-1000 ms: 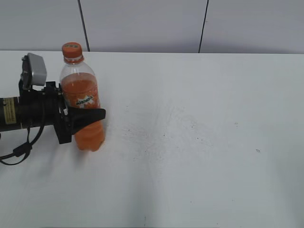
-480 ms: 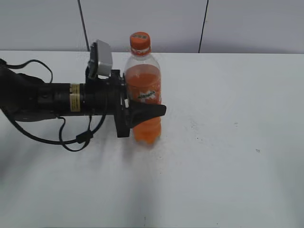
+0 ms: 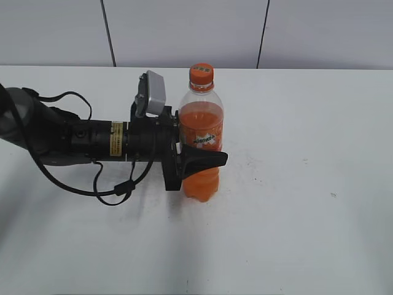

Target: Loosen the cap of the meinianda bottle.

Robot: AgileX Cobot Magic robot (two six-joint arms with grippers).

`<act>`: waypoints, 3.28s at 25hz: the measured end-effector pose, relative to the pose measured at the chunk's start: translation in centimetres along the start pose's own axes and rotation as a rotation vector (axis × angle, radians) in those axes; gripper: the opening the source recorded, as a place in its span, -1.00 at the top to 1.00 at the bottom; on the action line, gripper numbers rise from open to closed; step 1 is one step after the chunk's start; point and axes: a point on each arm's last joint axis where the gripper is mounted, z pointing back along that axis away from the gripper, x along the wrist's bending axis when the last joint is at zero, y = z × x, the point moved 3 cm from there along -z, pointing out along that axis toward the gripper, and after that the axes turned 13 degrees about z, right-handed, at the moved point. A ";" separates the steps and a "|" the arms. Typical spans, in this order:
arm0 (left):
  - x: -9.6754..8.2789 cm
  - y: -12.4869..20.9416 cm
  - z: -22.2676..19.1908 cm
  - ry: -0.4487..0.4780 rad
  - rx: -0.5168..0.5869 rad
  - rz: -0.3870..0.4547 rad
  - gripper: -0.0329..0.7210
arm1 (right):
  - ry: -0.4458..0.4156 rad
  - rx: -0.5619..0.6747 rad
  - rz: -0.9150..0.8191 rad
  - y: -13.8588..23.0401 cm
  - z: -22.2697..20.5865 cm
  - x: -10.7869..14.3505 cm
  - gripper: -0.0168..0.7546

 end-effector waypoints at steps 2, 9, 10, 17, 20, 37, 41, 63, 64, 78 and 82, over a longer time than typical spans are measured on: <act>0.0 0.0 0.0 0.004 0.003 -0.004 -0.21 | 0.000 0.000 0.000 0.0 0.0 0.0 -0.38; -0.1 0.1 -0.1 0.019 0.020 -0.019 -0.21 | 0.000 0.000 0.000 0.0 0.0 0.0 -0.38; -0.2 0.1 -0.1 0.021 0.022 -0.021 -0.21 | 0.000 0.000 0.000 0.0 0.0 0.0 -0.38; -0.2 0.1 -0.1 0.027 0.024 -0.023 -0.21 | 0.000 0.000 0.000 0.0 0.0 0.0 -0.38; -0.2 0.2 -0.1 0.028 0.025 -0.024 -0.21 | 0.000 0.000 0.000 0.0 0.0 0.0 -0.38; -0.3 0.2 0.0 0.034 0.025 -0.027 -0.21 | -0.069 0.133 -0.137 -3.7 -1.5 -2.0 -0.38; -0.3 0.2 0.0 0.035 0.025 -0.027 -0.21 | -0.080 0.179 -0.184 -6.1 -3.5 -3.6 -0.38; -0.4 0.1 0.0 0.038 0.022 -0.027 -0.21 | -0.236 0.481 -0.184 -15.4 -18.7 -10.6 -0.23; -0.4 0.1 0.0 0.038 0.022 -0.027 -0.21 | -0.249 0.514 -0.203 -15.5 -19.1 -10.6 -0.23; -0.3 0.1 0.0 0.037 0.021 -0.025 -0.21 | -0.344 0.598 -0.455 -22.5 -22.5 -4.1 -0.22; -0.3 0.1 0.0 0.036 0.021 -0.025 -0.21 | -0.419 0.593 -0.438 -24.7 -23.0 0.0 -0.23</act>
